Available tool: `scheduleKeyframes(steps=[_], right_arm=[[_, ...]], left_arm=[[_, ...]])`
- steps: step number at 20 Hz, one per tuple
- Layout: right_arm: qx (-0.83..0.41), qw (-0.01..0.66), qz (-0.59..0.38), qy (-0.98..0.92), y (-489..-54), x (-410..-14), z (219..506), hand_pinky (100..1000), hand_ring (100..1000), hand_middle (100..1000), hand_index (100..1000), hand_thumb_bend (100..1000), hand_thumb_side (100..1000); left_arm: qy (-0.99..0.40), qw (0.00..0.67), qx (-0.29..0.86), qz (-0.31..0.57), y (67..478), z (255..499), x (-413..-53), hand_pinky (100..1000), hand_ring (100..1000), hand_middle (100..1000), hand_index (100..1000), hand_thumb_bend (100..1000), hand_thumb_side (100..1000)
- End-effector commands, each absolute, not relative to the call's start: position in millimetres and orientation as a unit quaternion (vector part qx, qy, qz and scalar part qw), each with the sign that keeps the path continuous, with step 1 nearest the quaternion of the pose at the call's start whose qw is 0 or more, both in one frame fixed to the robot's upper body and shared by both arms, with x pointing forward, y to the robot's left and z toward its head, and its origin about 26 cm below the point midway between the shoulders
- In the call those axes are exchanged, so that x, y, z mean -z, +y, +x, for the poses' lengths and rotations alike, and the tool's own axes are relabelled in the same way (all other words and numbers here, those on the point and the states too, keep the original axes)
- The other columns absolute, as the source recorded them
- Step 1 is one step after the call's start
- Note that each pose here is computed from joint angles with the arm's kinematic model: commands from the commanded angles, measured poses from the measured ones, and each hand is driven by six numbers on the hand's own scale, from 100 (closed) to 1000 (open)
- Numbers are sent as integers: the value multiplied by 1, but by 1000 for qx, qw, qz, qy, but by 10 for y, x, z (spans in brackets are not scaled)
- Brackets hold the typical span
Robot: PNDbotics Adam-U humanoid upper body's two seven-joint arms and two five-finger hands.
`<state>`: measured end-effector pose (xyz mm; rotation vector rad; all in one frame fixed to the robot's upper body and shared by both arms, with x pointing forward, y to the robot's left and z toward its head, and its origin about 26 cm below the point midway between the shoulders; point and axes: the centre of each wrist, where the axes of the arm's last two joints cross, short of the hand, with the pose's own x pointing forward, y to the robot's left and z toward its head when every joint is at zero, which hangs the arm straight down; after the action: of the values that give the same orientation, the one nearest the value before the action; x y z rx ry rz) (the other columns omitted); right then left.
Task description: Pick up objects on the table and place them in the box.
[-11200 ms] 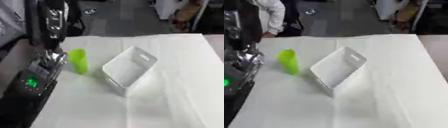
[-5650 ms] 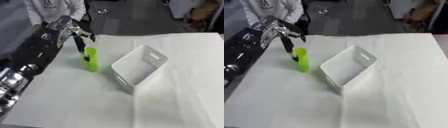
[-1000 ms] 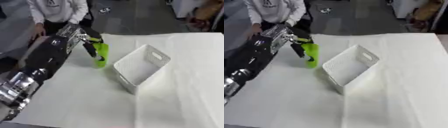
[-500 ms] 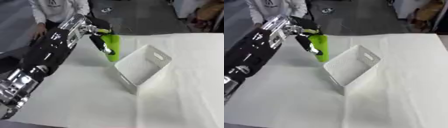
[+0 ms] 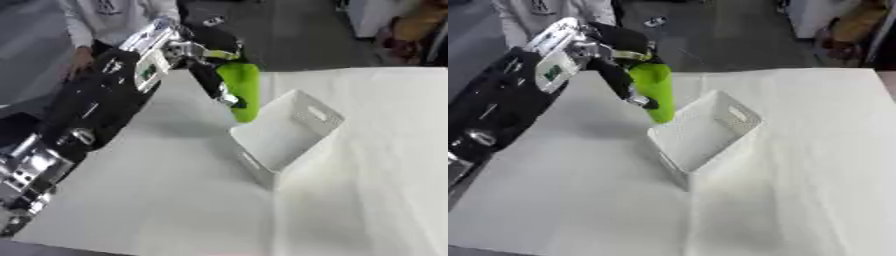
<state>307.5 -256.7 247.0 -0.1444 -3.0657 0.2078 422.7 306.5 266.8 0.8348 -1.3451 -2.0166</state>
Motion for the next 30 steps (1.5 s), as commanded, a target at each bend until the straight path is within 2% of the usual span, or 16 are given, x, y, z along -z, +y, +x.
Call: scheduleKeyframes(steps=[1,10,21,22,23,24,25,26,27,28,30], right_arm=[[-73,22,-48,-996,-2592,-2547,3056,148,308,314,406,187,412],[-68,20,-40,-997,-2565,-2578,3063,148,309,315,407,193,422],[-62,16,-29,-998,-2524,-2640,3073,149,311,317,408,193,423],[-61,15,-28,-998,-2523,-2645,3073,149,311,318,408,194,422],[-60,15,-27,-998,-2521,-2650,3074,149,311,318,408,194,422],[-60,15,-27,-998,-2521,-2653,3074,149,311,318,408,194,422],[-60,15,-26,-998,-2520,-2657,3074,149,311,318,408,194,422],[-60,14,-26,-998,-2520,-2660,3074,149,311,317,408,195,422],[-60,14,-26,-998,-2520,-2663,3075,149,311,317,408,195,422],[-60,14,-26,-998,-2521,-2666,3075,148,311,317,408,195,422],[-60,13,-25,-998,-2522,-2670,3075,149,311,317,408,196,422]], left_arm=[[-514,263,751,320,3046,4172,-2875,100,100,100,360,100,727],[-552,224,746,296,2851,4203,-2836,100,100,100,358,100,726],[-597,157,721,316,2759,4360,-2637,100,100,100,358,100,737],[-599,155,719,317,2768,4378,-2615,100,101,226,446,100,783],[-599,154,718,318,2777,4398,-2591,100,100,197,428,100,769],[-597,153,721,318,2783,4413,-2566,372,585,654,714,106,1000],[-589,149,727,319,2786,4425,-2553,333,545,617,695,101,985],[-583,144,732,321,2787,4434,-2551,661,829,848,816,216,1000],[-576,140,737,325,2790,4442,-2550,643,813,835,809,207,1000],[-571,137,740,329,2795,4448,-2548,809,962,967,886,290,1000],[-560,133,745,337,2805,4460,-2545,867,1000,1000,910,316,1000]])
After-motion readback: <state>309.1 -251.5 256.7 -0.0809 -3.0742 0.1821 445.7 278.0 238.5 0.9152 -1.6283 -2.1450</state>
